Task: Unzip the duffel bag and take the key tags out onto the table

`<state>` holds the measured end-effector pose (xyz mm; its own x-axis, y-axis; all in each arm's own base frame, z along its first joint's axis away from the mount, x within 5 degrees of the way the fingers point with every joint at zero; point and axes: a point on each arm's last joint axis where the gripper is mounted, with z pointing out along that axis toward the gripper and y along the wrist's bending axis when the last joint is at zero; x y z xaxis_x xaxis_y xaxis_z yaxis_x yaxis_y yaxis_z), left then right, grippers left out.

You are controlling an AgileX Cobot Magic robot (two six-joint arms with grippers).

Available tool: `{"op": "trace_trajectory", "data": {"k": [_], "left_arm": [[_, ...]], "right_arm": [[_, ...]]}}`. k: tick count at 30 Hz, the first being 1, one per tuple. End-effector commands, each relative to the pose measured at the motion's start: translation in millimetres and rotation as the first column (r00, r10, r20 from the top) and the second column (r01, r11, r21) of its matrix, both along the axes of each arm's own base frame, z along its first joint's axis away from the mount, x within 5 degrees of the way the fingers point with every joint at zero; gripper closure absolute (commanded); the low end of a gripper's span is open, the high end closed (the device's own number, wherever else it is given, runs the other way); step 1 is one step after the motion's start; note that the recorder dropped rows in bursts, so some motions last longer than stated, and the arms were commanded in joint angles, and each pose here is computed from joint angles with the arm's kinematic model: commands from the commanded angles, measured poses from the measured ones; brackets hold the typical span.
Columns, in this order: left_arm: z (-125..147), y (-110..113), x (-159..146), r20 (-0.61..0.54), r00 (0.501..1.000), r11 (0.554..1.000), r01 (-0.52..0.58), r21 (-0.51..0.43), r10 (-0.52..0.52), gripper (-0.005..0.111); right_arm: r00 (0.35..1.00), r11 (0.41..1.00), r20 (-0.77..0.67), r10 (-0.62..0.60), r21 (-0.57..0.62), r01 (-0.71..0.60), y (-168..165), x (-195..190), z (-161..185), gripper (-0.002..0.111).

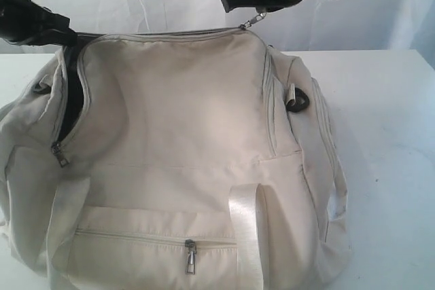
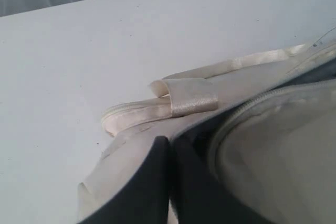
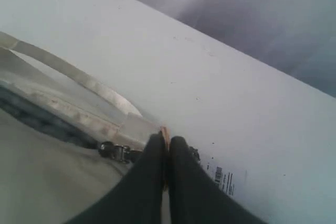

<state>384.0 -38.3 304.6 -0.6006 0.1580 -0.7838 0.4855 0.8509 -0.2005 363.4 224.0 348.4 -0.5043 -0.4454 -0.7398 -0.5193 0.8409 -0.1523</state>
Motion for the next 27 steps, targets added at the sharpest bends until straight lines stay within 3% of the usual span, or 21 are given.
{"op": "trace_trajectory", "data": {"k": [1,8,16,23,27], "left_arm": [[8.4,13.4,1.2,0.052,0.996,0.997,-0.072,0.022,0.07,0.107],[8.3,13.2,1.1,0.051,0.996,0.997,-0.07,0.022,0.069,0.107],[8.4,13.0,1.0,0.047,0.996,0.997,-0.072,0.014,0.072,0.107],[8.5,13.1,1.1,0.048,0.996,0.997,-0.074,0.015,0.073,0.107],[8.3,12.7,0.7,0.044,0.997,0.998,-0.069,0.011,0.069,0.107]], "right_arm": [[0.999,0.998,0.049,0.001,-0.055,0.001,-21.4,-10.7,14.4,0.108],[0.997,0.999,0.075,0.005,-0.038,-0.002,-40.5,-36.0,16.7,0.108],[0.976,0.998,0.217,0.024,0.053,-0.037,-60.0,-70.9,32.7,0.108],[0.991,0.998,0.135,0.008,0.058,-0.015,-67.5,-84.9,-2.5,0.108],[0.982,0.994,0.185,0.033,0.093,-0.051,-64.3,-85.0,-19.5,0.108]]}}
